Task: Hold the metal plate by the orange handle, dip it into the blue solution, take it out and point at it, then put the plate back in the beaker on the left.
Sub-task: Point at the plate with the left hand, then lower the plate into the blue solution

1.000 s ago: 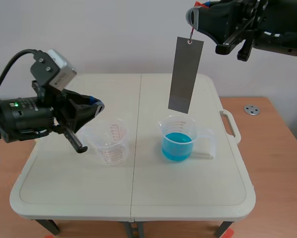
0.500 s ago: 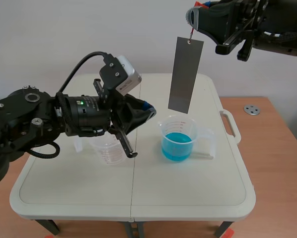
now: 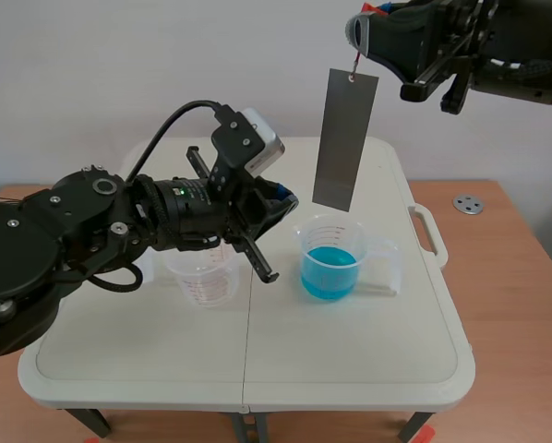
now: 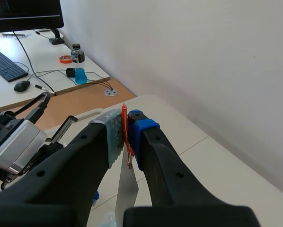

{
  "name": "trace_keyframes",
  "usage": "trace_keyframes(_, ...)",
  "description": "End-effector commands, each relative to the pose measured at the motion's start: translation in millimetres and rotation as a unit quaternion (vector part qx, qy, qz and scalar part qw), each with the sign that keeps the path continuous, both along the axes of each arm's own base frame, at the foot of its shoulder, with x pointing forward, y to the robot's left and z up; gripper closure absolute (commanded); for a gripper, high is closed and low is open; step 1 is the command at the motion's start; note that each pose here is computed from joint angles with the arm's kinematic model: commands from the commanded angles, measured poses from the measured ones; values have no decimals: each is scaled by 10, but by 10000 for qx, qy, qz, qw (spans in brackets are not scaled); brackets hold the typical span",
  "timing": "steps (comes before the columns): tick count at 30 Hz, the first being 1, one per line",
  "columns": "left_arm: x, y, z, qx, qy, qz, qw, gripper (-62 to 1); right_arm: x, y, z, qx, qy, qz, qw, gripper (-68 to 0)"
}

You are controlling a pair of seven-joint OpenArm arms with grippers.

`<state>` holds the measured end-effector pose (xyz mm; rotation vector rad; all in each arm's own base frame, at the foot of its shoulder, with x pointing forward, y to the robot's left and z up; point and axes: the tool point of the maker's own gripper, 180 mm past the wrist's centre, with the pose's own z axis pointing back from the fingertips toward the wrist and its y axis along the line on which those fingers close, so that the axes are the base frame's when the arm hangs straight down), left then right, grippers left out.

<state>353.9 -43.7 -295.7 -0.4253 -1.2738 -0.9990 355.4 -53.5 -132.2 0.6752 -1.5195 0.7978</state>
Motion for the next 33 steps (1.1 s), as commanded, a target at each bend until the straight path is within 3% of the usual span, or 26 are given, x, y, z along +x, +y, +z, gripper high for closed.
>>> trace_keyframes(1, 60, -55, 159, -155, -195, 1, 9997, -14, -3, -5, 154, 94, -206, 38, 9997, -15)
trace_keyframes(21, 86, -8, 97, -13, -220, 138, 9997, -15, -3, -1, 158, 107, -209, 38, 9997, -15)
trace_keyframes(27, 47, 199, 76, -94, -82, 274, 9995, -14, -2, -2, 151, 87, -210, 33, 9997, -15)
trace_keyframes(33, -106, 617, 90, -113, -22, 559, 9984, -14, 3, -4, 137, 34, -215, 19, 9998, -15)
